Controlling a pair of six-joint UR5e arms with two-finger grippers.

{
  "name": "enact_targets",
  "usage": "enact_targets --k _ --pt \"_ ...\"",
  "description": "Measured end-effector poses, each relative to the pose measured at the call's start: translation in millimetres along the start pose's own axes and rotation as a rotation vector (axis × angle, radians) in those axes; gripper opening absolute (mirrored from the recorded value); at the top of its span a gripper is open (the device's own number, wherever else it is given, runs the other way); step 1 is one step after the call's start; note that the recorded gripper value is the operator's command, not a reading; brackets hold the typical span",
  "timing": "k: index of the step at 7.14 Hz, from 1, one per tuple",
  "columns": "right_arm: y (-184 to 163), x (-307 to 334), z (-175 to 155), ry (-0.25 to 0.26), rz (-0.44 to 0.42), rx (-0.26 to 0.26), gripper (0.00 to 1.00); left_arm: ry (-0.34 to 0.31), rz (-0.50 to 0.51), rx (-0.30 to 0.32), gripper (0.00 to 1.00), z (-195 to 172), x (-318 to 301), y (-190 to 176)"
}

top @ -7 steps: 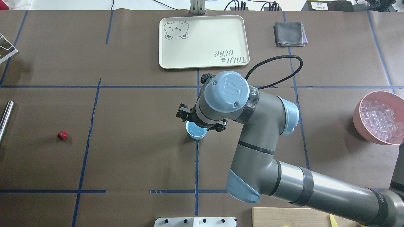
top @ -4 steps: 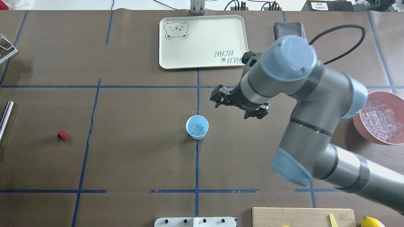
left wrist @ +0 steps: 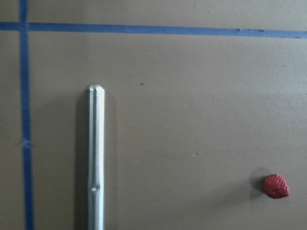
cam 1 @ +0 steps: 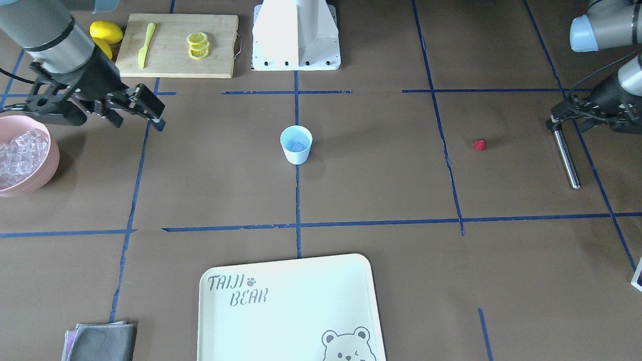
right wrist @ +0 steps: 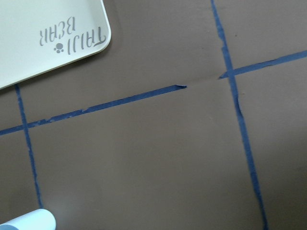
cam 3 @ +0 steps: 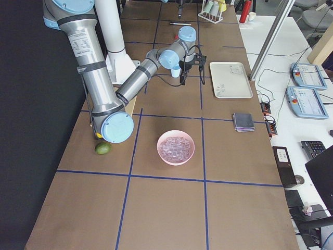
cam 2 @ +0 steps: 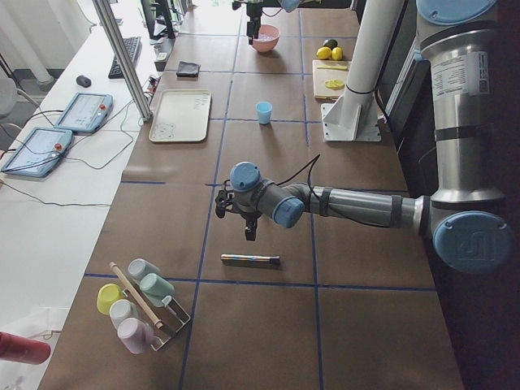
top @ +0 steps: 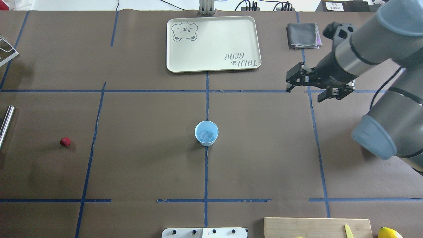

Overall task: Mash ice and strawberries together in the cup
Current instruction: 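Grasp the red strawberry with the left gripper while the right gripper withdraws toward the bowl, then carry the strawberry with the left gripper over the light-blue cup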

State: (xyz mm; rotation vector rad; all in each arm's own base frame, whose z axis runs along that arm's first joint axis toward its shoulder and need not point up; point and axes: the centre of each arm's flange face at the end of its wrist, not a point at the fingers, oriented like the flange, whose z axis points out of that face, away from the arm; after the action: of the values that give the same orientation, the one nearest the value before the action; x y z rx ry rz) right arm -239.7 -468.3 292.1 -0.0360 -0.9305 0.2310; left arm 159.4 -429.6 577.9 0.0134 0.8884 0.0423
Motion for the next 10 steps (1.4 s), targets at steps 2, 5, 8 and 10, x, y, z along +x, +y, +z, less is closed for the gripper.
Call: enact_targets --k 2,5,8,10 --pt "-14 58 -8 0.039 -0.072 0.005 0.99 -0.013 -0.059 0.022 1.0 32 64 0" --pt "-15 82 -7 0.061 -0.101 -0.005 0.99 -0.035 -0.077 0.048 1.0 59 126 15" --pt "-14 86 -5 0.065 -0.1 -0.009 0.99 -0.075 -0.048 0.047 0.98 95 145 13" --pt "-14 85 -4 0.066 -0.101 -0.01 0.99 -0.086 -0.045 0.042 0.82 102 142 11"
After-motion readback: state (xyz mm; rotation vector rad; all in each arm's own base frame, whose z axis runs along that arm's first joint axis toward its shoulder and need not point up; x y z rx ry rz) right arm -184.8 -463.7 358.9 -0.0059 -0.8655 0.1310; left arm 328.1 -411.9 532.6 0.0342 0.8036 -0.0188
